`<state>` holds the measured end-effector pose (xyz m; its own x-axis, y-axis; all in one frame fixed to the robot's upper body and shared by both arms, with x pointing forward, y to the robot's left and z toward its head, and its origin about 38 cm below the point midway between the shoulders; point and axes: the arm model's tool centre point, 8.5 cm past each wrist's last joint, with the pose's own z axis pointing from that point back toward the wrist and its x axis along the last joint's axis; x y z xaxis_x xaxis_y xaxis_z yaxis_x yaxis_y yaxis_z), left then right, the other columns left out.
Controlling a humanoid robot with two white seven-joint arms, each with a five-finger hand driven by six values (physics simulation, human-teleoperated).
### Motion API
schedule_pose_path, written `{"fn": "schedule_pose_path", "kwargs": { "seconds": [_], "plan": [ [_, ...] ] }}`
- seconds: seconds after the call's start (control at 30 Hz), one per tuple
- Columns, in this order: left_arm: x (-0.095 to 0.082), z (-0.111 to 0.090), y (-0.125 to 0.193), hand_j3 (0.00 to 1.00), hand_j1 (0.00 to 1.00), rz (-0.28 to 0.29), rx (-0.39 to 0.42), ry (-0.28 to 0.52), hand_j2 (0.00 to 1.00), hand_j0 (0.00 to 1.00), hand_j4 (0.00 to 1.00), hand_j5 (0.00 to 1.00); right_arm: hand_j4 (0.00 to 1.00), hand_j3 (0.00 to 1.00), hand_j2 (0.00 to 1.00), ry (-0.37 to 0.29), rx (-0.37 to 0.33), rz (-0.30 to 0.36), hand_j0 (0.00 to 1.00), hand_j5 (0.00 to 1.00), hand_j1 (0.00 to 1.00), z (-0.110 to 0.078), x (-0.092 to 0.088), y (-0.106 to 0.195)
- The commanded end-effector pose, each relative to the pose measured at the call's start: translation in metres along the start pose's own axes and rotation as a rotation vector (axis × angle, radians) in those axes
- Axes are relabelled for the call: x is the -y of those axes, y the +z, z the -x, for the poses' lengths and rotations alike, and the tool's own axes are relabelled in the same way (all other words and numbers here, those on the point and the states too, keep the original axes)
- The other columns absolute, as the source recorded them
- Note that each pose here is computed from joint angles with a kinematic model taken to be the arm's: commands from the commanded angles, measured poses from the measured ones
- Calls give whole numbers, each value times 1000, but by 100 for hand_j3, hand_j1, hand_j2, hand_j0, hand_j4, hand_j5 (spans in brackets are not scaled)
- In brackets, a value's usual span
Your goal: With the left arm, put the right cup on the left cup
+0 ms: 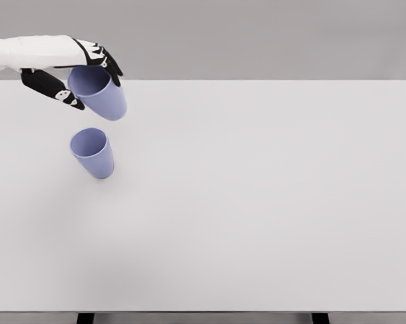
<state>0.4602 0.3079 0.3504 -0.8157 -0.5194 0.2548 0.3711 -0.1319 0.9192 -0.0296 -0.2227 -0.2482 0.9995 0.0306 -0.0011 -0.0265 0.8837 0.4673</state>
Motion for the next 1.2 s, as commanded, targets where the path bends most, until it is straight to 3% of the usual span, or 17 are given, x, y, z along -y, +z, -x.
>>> {"fn": "schedule_pose_path", "kwargs": {
  "seconds": [0.0, 0.6, 1.17],
  "plan": [
    [7, 5, 10, 53, 53, 15, -28, 18, 53, 53, 53, 53, 100, 100, 100, 1, 0, -1, 100, 100, 100, 0, 0, 0],
    [29, 17, 32, 54, 54, 89, -95, 56, 54, 54, 54, 54, 100, 100, 100, 1, 0, -1, 100, 100, 100, 0, 0, 0],
    [35, 20, 31, 55, 55, 91, -95, 89, 55, 55, 55, 55, 100, 100, 100, 1, 0, -1, 100, 100, 100, 0, 0, 0]
  ]
}}
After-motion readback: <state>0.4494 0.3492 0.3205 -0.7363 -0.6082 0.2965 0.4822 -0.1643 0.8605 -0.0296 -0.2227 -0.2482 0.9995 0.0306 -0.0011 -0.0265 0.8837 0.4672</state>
